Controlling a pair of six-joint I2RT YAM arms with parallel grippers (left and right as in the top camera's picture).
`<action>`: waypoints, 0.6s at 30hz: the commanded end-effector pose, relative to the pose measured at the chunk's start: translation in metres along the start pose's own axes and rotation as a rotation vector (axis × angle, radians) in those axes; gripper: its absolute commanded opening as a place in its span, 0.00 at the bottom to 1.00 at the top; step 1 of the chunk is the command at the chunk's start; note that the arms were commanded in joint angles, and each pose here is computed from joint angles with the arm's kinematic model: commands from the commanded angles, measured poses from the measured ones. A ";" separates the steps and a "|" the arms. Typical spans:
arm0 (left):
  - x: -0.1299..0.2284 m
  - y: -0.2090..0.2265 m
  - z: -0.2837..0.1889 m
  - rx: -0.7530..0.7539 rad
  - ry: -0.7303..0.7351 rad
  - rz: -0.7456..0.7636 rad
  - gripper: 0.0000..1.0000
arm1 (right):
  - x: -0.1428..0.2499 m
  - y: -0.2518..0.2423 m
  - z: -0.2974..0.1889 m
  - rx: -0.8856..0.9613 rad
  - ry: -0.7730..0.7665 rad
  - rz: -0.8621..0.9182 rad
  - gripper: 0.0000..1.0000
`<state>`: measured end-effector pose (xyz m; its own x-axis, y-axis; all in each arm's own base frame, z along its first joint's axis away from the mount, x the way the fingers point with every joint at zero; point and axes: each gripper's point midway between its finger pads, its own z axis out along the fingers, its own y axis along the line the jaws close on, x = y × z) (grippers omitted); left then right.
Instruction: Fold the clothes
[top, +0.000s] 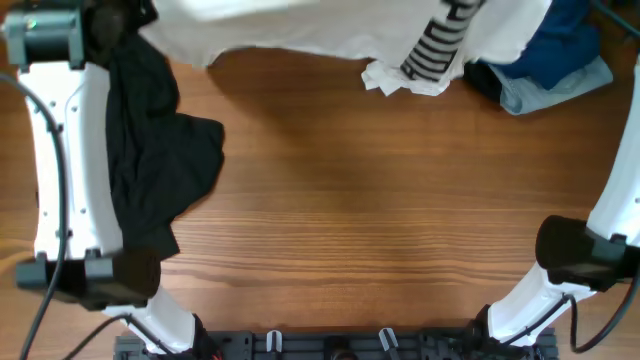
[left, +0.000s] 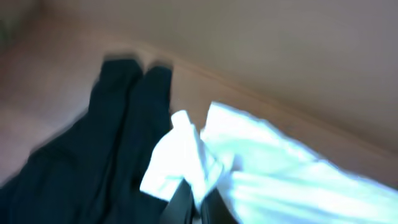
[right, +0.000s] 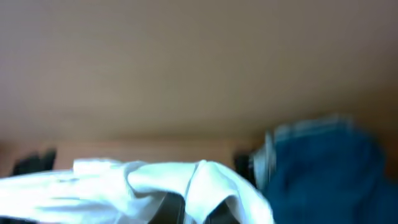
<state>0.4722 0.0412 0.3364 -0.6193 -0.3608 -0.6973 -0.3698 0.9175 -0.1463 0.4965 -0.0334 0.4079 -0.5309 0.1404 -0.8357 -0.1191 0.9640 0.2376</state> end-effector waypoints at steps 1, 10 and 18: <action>0.033 0.019 0.018 -0.076 0.151 0.029 0.04 | 0.026 -0.010 0.008 0.006 0.090 -0.014 0.04; 0.016 0.016 -0.045 -0.006 0.044 0.010 0.04 | -0.002 0.026 -0.055 -0.038 -0.027 -0.074 0.04; -0.026 0.021 -0.194 0.129 -0.337 -0.040 0.04 | -0.041 0.073 -0.219 0.101 -0.361 -0.184 0.04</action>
<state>0.3957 0.0369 0.4271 -0.4855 -0.3558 -0.7986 -0.3234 0.9217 -0.2141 0.3936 -0.0163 0.5016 -0.3671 0.0616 -0.9281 -0.1611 0.9785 0.1286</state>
